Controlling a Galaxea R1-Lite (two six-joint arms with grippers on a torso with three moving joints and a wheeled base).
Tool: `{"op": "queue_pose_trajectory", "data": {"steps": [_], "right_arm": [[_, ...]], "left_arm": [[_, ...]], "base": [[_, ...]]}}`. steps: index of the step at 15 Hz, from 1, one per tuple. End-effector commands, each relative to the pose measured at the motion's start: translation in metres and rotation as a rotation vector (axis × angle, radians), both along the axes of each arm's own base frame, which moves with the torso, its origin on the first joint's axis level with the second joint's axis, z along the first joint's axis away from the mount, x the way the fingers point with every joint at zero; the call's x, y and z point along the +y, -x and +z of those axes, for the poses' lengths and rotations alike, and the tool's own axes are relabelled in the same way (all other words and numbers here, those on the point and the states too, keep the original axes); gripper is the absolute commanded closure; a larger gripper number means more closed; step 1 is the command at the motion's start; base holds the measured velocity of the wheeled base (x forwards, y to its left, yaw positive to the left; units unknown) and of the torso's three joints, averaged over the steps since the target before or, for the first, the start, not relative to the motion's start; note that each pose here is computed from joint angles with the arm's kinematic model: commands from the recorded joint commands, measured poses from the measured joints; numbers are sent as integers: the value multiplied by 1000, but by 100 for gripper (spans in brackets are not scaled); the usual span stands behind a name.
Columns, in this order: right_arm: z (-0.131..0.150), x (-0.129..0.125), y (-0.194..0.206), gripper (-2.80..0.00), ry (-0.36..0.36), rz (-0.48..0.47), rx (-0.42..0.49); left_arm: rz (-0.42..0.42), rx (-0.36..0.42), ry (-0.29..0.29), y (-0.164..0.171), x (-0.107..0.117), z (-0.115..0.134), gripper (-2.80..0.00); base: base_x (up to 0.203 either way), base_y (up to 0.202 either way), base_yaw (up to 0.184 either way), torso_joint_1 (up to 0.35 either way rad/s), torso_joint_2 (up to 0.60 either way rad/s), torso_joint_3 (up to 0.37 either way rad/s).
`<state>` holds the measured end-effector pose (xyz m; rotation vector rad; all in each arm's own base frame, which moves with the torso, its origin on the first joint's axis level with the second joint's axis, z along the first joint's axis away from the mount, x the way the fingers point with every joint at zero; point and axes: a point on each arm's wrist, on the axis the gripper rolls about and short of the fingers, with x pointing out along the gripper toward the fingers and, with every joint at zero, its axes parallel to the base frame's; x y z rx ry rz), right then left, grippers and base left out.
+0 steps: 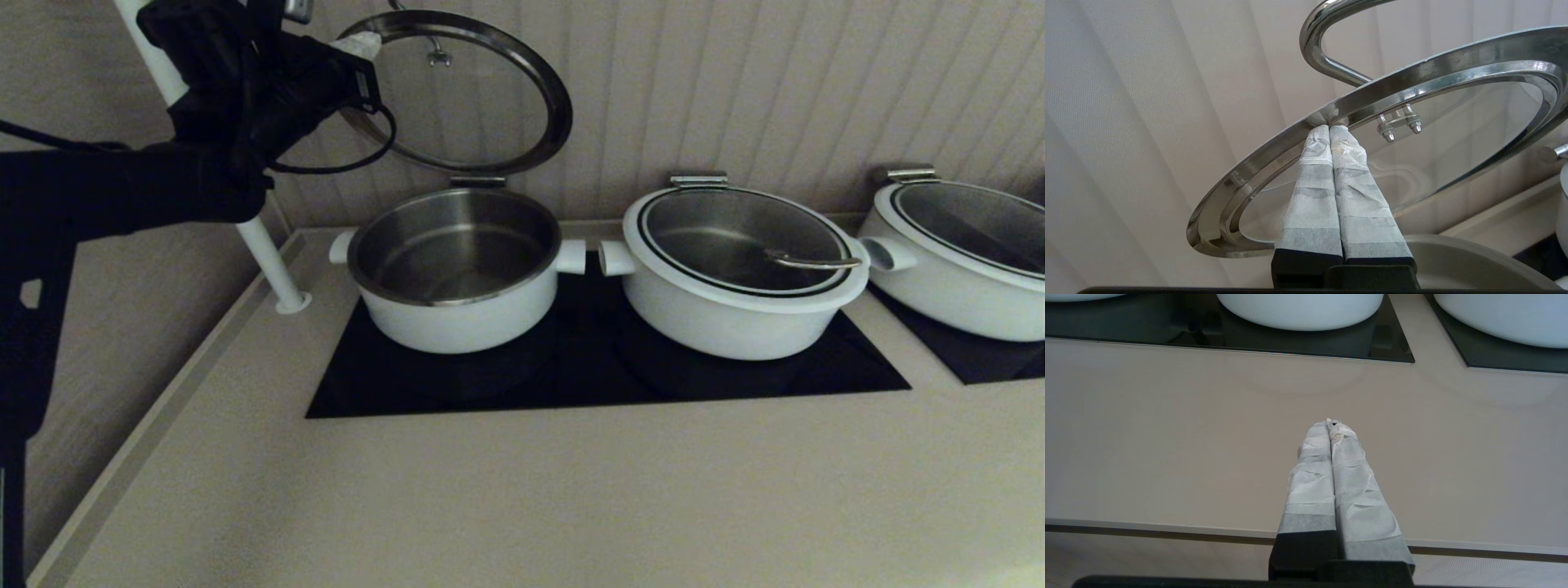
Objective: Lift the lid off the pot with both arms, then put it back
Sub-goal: Open the pot lid completely
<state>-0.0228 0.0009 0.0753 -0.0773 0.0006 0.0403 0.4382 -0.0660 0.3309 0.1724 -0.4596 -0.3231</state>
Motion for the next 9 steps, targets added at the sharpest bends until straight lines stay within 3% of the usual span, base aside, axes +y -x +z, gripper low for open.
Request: {"op": "queue_pose_trajectory", "data": {"steps": [1,9], "right_arm": [[0,0,0,0,1,2,-1],[0,0,0,0,1,1,-1]], "left_arm": [[-4,3,1,-5,-1,-6,0],[-9,-21,12,-10,-1,-11,0]], "base": [[0,0,0,0,0,0],[0,0,0,0,0,0]]}}
